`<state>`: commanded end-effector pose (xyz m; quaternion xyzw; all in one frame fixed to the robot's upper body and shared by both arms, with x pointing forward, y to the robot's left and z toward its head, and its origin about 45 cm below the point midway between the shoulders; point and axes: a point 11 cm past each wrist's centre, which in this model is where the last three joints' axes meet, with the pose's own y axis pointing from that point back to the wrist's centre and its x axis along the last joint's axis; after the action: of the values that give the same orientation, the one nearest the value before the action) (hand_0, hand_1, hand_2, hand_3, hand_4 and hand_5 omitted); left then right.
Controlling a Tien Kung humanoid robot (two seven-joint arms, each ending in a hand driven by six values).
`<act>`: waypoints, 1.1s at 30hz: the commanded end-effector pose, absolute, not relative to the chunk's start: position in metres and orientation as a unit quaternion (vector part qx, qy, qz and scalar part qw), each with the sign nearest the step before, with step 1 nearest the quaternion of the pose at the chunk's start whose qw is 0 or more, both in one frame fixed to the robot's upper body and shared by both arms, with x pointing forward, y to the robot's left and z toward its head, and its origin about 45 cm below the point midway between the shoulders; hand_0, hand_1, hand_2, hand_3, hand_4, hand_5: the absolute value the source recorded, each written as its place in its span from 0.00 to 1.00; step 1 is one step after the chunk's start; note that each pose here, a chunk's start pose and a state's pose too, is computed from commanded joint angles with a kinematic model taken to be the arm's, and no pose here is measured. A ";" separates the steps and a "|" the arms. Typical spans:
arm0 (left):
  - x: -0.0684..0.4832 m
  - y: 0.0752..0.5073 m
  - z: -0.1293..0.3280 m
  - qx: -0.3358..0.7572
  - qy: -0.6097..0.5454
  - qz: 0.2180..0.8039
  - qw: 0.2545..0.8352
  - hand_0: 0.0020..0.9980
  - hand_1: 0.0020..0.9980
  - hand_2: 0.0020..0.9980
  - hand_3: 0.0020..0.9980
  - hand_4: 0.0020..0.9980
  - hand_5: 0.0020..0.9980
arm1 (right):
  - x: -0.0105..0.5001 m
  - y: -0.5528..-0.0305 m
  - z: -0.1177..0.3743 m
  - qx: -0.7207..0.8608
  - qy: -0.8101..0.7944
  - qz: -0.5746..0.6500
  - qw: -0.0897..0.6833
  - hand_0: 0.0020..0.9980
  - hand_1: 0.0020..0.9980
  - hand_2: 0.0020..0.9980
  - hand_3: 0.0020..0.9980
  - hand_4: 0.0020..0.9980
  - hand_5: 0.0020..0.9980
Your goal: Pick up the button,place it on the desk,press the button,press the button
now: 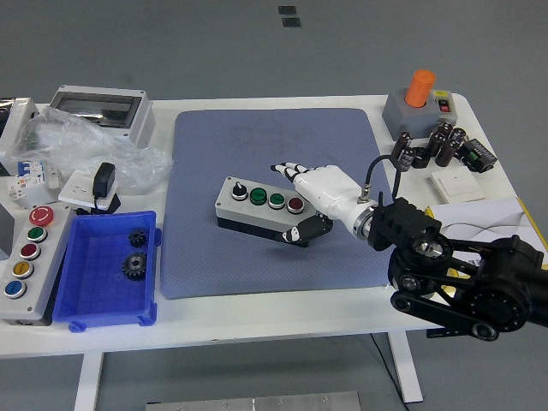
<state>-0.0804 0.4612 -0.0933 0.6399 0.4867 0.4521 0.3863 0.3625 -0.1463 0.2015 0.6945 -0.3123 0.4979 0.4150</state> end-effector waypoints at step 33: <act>-0.076 0.461 -0.094 0.639 0.482 0.455 0.391 0.67 0.68 0.64 0.64 0.74 0.38 | 0.388 -0.175 0.177 0.615 -0.315 0.541 0.479 0.64 0.72 1.00 1.00 1.00 0.49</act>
<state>-0.0761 0.4611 -0.0939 0.6389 0.4816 0.4552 0.3907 0.3879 -0.1746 0.1765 0.6149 -0.3150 0.5413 0.4793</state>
